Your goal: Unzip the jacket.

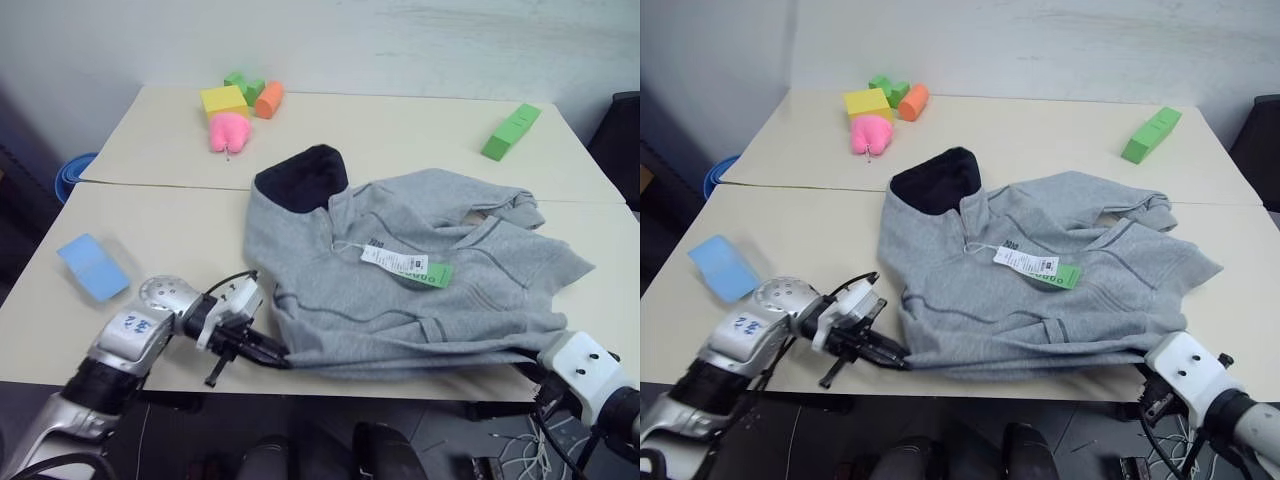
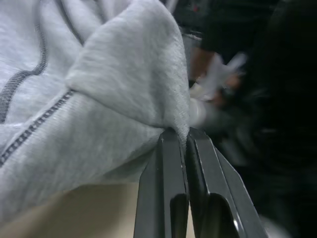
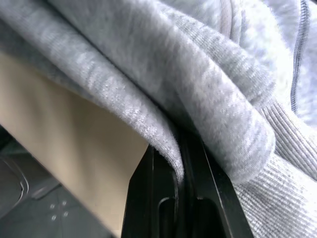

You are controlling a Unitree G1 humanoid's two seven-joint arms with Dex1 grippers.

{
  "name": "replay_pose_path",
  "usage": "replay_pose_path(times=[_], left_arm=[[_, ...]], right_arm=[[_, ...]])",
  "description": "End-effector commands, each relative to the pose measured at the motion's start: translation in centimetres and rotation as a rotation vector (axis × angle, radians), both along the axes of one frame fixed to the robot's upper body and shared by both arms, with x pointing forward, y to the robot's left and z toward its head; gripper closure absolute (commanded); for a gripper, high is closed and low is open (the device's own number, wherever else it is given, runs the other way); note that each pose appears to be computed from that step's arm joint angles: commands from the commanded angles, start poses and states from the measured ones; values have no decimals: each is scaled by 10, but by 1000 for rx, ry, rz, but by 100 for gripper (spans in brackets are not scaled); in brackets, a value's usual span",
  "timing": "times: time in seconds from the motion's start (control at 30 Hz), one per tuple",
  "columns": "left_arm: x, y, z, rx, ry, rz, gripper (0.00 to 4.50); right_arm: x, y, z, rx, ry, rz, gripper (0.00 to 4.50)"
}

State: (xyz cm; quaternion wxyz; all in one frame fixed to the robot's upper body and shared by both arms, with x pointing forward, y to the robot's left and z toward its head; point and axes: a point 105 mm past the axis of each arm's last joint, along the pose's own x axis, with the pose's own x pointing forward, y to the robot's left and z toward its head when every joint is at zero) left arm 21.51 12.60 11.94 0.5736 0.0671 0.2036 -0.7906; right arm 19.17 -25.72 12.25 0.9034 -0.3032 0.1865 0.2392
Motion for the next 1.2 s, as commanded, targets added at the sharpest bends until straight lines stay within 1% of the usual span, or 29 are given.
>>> replay_pose_path(times=[0.03,0.1,0.17,0.27,0.37,0.43,0.5,0.57,0.67,0.73,0.8,0.83,0.87,0.9,0.93,0.97,1.0,1.03,1.1,1.17,1.2], left_arm=[[-30,6,1,8,113,-21,450],[-37,2,0,2,133,-4,450],[-44,-3,0,-19,147,9,450],[-49,-12,0,-54,142,33,450],[-47,-19,0,-127,115,97,450],[-42,-20,-2,-147,102,155,450],[-37,-16,-8,-137,73,196,450],[-34,-11,-14,-128,55,198,450],[-35,-6,-19,-135,50,174,450],[-37,-4,-22,-125,46,146,450],[-32,2,-26,-103,52,159,450],[-24,7,-27,-82,52,191,426],[-15,11,-25,-72,58,218,400],[-8,17,-21,-61,73,227,378],[-1,22,-18,-45,60,237,346],[3,28,-13,-23,89,228,316],[9,35,-4,-7,102,227,278],[13,39,2,2,112,228,254],[18,46,12,11,141,232,189],[49,49,27,-26,-67,294,129],[59,50,33,-44,-138,311,95]], right_arm=[[2,-60,-5,-95,23,-185,447],[1,-60,-5,-81,34,-159,447],[-3,-70,-6,-112,59,-168,447],[-10,-84,-6,-151,85,-187,447],[-20,-105,1,-166,100,-258,447],[-34,-106,1,-129,160,-271,447],[-55,-96,-5,-67,280,-241,447],[-73,-90,-10,-27,372,-227,447],[-95,-89,-22,-13,494,-235,447],[-99,-92,-26,2,499,-263,447],[-93,-99,-27,23,443,-320,447],[-89,-94,-22,98,409,-313,424],[-81,-92,-14,122,339,-308,399],[-82,-87,-11,156,347,-290,377],[-84,-83,-9,171,355,-267,345],[-83,-79,-5,207,351,-265,311],[-86,-69,-2,270,374,-243,273],[-88,-62,1,312,385,-228,246],[-87,-54,8,335,376,-195,176],[-77,-44,23,342,277,-146,109],[-74,-40,27,352,245,-132,71]])
